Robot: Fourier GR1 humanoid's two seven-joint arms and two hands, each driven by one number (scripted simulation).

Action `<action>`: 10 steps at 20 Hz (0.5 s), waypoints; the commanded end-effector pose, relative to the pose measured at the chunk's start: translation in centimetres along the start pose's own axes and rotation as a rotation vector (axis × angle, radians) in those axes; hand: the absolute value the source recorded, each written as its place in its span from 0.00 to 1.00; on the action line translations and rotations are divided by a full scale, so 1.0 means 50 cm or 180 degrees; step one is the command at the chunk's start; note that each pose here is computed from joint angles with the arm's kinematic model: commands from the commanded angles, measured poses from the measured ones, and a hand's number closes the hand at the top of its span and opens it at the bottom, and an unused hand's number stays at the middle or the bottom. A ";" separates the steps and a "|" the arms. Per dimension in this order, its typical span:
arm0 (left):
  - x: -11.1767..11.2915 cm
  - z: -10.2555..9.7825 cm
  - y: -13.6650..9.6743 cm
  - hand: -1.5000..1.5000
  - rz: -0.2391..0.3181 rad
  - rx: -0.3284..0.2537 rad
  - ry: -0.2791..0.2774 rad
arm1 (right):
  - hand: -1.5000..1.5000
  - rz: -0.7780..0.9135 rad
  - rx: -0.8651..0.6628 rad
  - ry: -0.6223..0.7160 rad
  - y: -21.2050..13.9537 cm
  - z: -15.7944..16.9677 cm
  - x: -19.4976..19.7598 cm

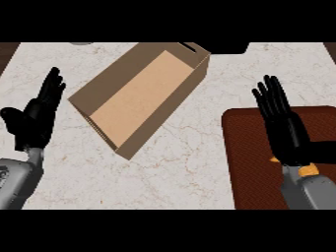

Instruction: Pick the croissant from the tray and place it in the cardboard box

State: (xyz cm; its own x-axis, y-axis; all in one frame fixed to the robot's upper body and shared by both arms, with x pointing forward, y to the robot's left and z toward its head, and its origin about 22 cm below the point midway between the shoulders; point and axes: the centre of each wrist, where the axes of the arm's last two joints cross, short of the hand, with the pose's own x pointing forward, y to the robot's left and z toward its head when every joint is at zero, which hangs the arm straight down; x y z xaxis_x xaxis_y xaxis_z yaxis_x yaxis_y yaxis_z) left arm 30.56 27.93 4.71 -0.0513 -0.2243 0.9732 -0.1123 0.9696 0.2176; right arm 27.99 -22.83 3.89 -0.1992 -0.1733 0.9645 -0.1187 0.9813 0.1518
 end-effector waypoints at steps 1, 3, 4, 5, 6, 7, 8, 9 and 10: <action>0.003 -0.012 0.025 0.50 -0.0223 0.0105 0.0078 | 0.00 -0.0087 0.0344 0.0131 -0.063 0.036 -0.002; -0.038 0.024 0.101 0.50 -0.0621 0.0247 0.0221 | 0.00 0.0037 0.1044 0.0342 -0.104 0.036 0.015; -0.044 0.017 0.116 0.50 -0.0804 0.0370 0.0290 | 0.00 0.0100 0.1343 0.0412 -0.123 0.039 0.024; -0.041 0.024 0.130 0.50 -0.0914 0.0395 0.0345 | 0.00 0.0145 0.1638 0.0514 -0.131 0.048 0.022; -0.058 0.036 0.154 0.50 -0.1117 0.0469 0.0393 | 0.00 0.0176 0.1860 0.0558 -0.144 0.042 0.037; -0.063 0.032 0.110 0.50 -0.0815 0.0289 0.0482 | 0.00 0.1479 0.1981 -0.0423 -0.107 -0.044 0.169; -0.070 0.037 0.118 0.50 -0.0908 0.0291 0.0538 | 0.00 0.1878 0.2220 -0.0248 -0.125 -0.037 0.175; -0.078 0.044 0.130 0.50 -0.0987 0.0345 0.0598 | 0.00 0.2042 0.2416 -0.0125 -0.148 -0.023 0.169; -0.083 0.047 0.136 0.50 -0.1009 0.0366 0.0594 | 0.00 0.1921 0.2598 0.0140 -0.182 0.011 0.130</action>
State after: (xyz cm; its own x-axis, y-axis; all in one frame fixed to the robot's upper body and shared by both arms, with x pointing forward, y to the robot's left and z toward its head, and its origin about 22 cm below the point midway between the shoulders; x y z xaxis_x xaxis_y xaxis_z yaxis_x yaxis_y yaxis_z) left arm 28.54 33.92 2.89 0.1267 -0.4427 0.8877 -0.1994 0.8652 0.4600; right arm 27.91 -30.17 7.88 -0.3399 0.1810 0.9229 -0.5459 0.7611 -0.3503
